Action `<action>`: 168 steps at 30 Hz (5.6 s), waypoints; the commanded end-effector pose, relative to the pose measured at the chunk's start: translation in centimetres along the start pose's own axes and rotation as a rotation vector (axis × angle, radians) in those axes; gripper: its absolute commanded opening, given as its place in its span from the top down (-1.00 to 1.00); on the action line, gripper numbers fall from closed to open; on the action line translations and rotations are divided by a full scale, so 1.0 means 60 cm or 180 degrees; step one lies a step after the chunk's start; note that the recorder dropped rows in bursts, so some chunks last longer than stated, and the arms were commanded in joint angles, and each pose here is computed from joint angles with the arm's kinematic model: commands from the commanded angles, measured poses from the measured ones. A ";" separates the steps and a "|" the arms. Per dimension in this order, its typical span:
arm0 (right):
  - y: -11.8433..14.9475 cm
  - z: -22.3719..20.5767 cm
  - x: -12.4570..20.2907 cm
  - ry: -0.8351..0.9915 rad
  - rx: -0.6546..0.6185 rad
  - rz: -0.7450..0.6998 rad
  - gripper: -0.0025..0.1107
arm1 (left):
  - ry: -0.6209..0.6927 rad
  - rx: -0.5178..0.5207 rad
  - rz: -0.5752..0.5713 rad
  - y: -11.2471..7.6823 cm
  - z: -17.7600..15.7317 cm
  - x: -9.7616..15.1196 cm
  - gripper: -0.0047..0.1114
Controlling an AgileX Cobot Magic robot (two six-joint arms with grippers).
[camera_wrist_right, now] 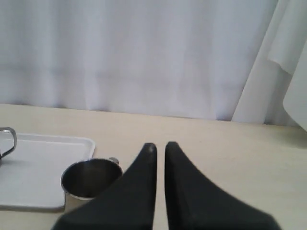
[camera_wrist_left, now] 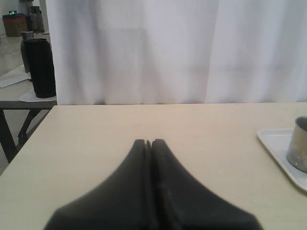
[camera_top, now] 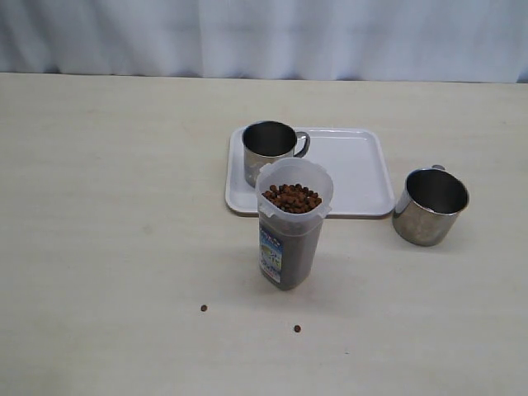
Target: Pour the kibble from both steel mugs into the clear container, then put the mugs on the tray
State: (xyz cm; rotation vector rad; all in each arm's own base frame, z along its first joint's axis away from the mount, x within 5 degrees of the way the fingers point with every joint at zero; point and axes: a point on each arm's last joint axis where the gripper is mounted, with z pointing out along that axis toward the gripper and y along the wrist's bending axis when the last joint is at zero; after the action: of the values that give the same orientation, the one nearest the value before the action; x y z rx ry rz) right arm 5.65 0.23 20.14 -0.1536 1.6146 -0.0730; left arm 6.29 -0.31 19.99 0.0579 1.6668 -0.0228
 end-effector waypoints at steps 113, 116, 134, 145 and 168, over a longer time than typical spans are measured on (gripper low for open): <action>0.018 -0.002 0.004 0.0103 -0.0572 0.0847 0.87 | -0.0043 0.0010 0.0105 0.000 0.000 0.000 0.92; 0.020 -0.002 0.006 0.0161 -0.0595 0.1001 0.87 | -0.0043 0.0010 0.0105 0.000 0.000 0.000 0.92; 0.020 -0.002 0.006 0.0161 -0.0595 0.1001 0.87 | -0.0026 0.0009 0.0112 0.000 0.000 0.001 0.92; 0.013 -0.002 0.016 0.0326 -0.0386 0.0501 0.87 | -0.0025 0.0007 0.0133 0.000 0.000 0.001 0.92; 0.006 -0.001 0.017 0.0345 -0.0127 0.0642 0.87 | -0.0053 0.0007 0.0133 0.000 0.000 -0.001 0.92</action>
State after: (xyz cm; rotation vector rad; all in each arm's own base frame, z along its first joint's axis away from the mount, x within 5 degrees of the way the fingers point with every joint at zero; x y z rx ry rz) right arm 5.54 0.49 19.17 -0.0128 1.7291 0.1265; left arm 6.29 -0.28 19.99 0.0902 1.6653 0.0126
